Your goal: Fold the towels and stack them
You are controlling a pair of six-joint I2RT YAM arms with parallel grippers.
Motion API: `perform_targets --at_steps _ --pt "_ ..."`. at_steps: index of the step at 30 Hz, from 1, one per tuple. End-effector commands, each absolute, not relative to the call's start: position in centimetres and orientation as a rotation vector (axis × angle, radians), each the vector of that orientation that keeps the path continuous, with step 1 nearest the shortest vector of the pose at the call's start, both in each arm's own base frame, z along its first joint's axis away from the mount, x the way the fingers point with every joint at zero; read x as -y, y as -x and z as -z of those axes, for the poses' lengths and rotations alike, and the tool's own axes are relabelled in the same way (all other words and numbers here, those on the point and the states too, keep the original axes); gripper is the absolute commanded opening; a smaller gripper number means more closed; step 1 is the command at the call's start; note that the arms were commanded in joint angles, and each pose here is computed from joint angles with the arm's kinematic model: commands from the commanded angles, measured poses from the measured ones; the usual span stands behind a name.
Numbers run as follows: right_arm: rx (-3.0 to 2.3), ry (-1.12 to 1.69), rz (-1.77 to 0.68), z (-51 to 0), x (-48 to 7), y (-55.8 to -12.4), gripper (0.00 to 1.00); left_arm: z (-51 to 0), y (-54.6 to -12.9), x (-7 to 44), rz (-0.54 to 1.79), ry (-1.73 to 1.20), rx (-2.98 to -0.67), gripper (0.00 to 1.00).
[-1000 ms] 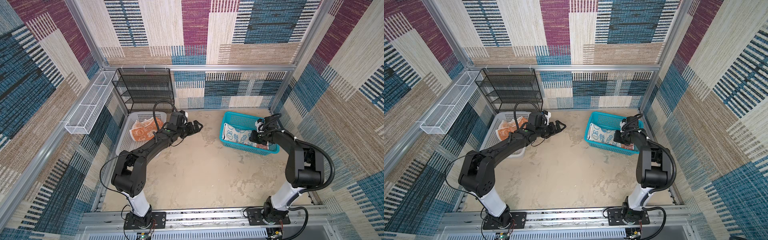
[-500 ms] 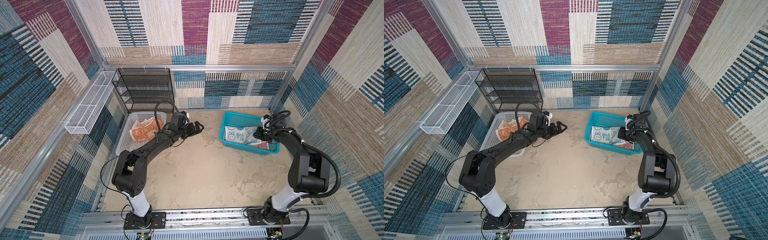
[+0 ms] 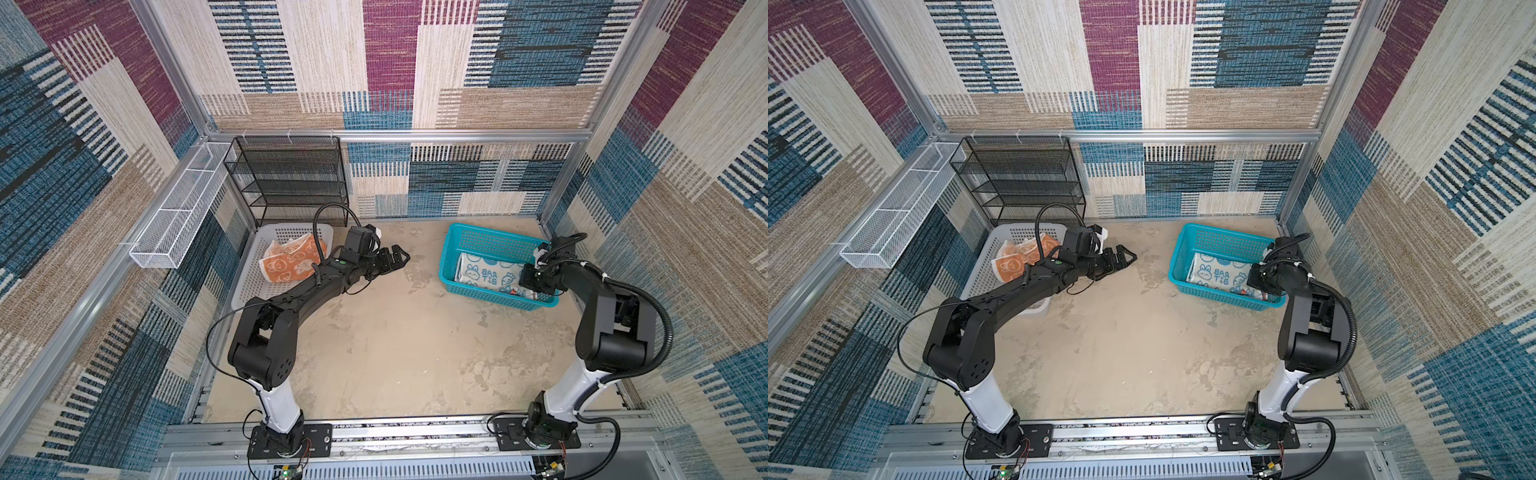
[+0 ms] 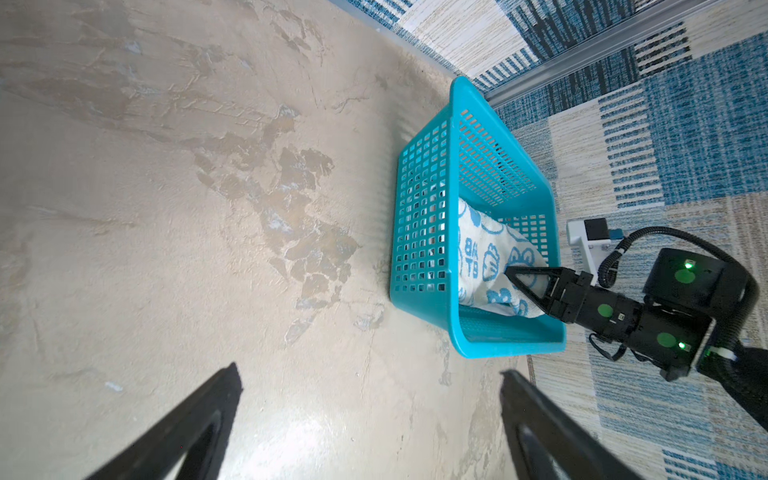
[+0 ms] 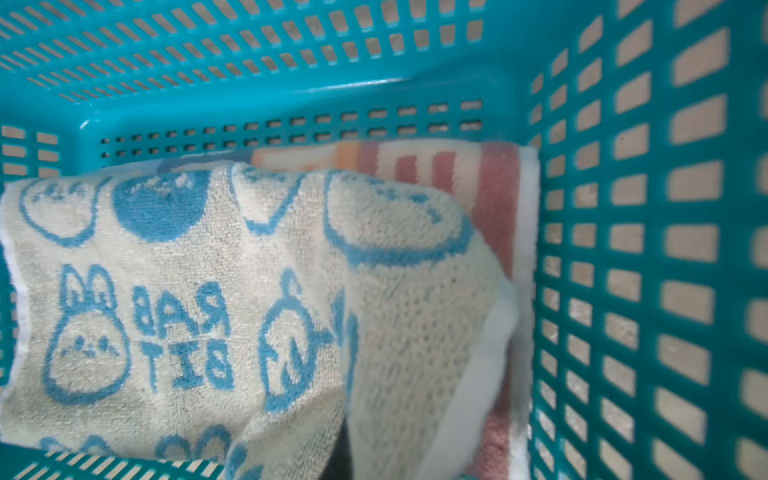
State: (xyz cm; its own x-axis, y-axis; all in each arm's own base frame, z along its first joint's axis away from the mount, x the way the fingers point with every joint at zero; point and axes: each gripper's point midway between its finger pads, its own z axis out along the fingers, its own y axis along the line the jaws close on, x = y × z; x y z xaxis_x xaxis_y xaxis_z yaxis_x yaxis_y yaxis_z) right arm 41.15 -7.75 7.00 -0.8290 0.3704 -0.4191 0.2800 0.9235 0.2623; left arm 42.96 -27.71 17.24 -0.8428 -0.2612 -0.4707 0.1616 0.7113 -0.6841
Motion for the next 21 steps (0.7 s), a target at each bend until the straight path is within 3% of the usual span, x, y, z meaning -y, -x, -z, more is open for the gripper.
perform_targets --at_steps 1,4,5,6,7,15,21 --pt "-2.583 -0.488 -0.218 -6.8 8.5 -41.9 0.29 -17.4 -43.0 28.0 1.018 0.046 -2.365 1.0" --pt "-2.561 -0.49 -0.234 -7.5 8.5 -42.3 0.65 -17.4 -43.0 28.0 1.007 0.043 -2.37 1.0" --pt "-2.536 -0.487 -0.241 -8.3 8.4 -42.5 0.73 -17.4 -43.0 27.9 1.001 0.042 -2.368 1.0" --pt "-2.511 -0.482 -0.246 -9.2 8.3 -42.7 0.91 -17.4 -42.9 27.9 0.996 0.041 -2.372 1.0" --pt "-2.478 -0.475 -0.258 -10.3 8.2 -42.8 0.99 -17.4 -42.9 27.9 0.992 0.043 -2.372 1.0" --pt "-2.285 -0.364 -0.461 -18.0 5.1 -43.3 0.99 -18.4 -43.0 28.3 0.978 0.034 -2.348 1.0" --pt "-2.271 -0.361 -0.556 -17.1 3.8 -42.8 0.99 -19.0 -42.4 30.8 0.981 -0.032 -2.353 1.0"
